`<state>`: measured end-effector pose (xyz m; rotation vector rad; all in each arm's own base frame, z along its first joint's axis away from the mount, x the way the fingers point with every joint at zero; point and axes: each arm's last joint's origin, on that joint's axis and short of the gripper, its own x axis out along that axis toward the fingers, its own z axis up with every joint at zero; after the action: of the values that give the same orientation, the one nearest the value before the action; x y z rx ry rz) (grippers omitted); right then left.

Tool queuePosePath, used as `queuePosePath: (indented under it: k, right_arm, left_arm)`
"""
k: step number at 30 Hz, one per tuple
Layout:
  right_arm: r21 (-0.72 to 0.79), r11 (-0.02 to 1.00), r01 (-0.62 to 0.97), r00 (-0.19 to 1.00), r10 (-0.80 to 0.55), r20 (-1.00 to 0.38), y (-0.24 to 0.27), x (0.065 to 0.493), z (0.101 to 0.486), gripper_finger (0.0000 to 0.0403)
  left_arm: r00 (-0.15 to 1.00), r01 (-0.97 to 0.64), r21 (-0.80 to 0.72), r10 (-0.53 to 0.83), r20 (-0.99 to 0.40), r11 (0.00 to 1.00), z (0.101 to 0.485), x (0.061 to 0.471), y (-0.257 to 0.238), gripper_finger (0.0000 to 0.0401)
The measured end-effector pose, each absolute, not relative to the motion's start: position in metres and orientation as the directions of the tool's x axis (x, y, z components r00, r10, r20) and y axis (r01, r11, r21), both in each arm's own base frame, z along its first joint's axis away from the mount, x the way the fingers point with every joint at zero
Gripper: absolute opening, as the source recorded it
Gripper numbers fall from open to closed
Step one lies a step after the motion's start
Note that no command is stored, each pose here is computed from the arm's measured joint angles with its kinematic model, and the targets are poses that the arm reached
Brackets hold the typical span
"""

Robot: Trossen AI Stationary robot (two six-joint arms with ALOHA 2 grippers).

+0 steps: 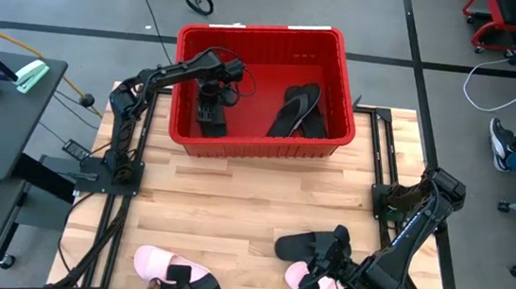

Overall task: Pick and place slides into bin
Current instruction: Put the left black slide into the red container, then put the black slide into the red container

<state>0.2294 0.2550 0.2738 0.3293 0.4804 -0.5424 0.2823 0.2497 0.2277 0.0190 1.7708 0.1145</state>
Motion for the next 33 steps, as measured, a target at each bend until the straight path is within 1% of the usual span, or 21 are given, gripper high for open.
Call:
queuePosePath:
  k: [6, 10, 13, 18, 25, 29, 33]
  right_arm:
    - [0.172, 0.809, 0.562, 0.751, -0.412, -0.516, 0.255, 0.229, 0.274, 0.01]
    - [0.172, 0.809, 0.562, 0.751, -0.412, -0.516, 0.255, 0.229, 0.274, 0.01]
    - [0.172, 0.809, 0.562, 0.751, -0.412, -0.516, 0.255, 0.229, 0.274, 0.01]
    - [0.172, 0.809, 0.562, 0.751, -0.412, -0.516, 0.255, 0.229, 0.274, 0.01]
    - [0.172, 0.809, 0.562, 0.751, -0.412, -0.516, 0.255, 0.229, 0.274, 0.01]
    - [0.172, 0.809, 0.562, 0.751, -0.412, -0.516, 0.255, 0.229, 0.274, 0.01]
    - [0.172, 0.809, 0.562, 0.751, -0.412, -0.516, 0.255, 0.229, 0.274, 0.01]
  left_arm:
    - [-0.226, -0.034, 0.121, 0.11, -0.968, 0.992, 0.228, 0.284, 0.247, 0.0159]
    - [-0.235, -0.026, 0.126, 0.117, -0.965, 0.992, 0.228, 0.286, 0.244, 0.0159]
    - [-0.271, -0.016, 0.174, 0.163, -0.949, 0.985, 0.229, 0.288, 0.241, 0.0155]
    - [-0.354, 0.039, 0.287, 0.282, -0.892, 0.957, 0.231, 0.291, 0.238, 0.0146]
    - [-0.306, -0.003, 0.346, 0.329, -0.894, 0.938, 0.252, 0.297, 0.242, 0.0137]
    - [-0.281, -0.014, 0.366, 0.348, -0.894, 0.931, 0.274, 0.298, 0.243, 0.0141]
    - [-0.212, -0.074, 0.422, 0.399, -0.892, 0.903, 0.302, 0.302, 0.246, 0.0147]
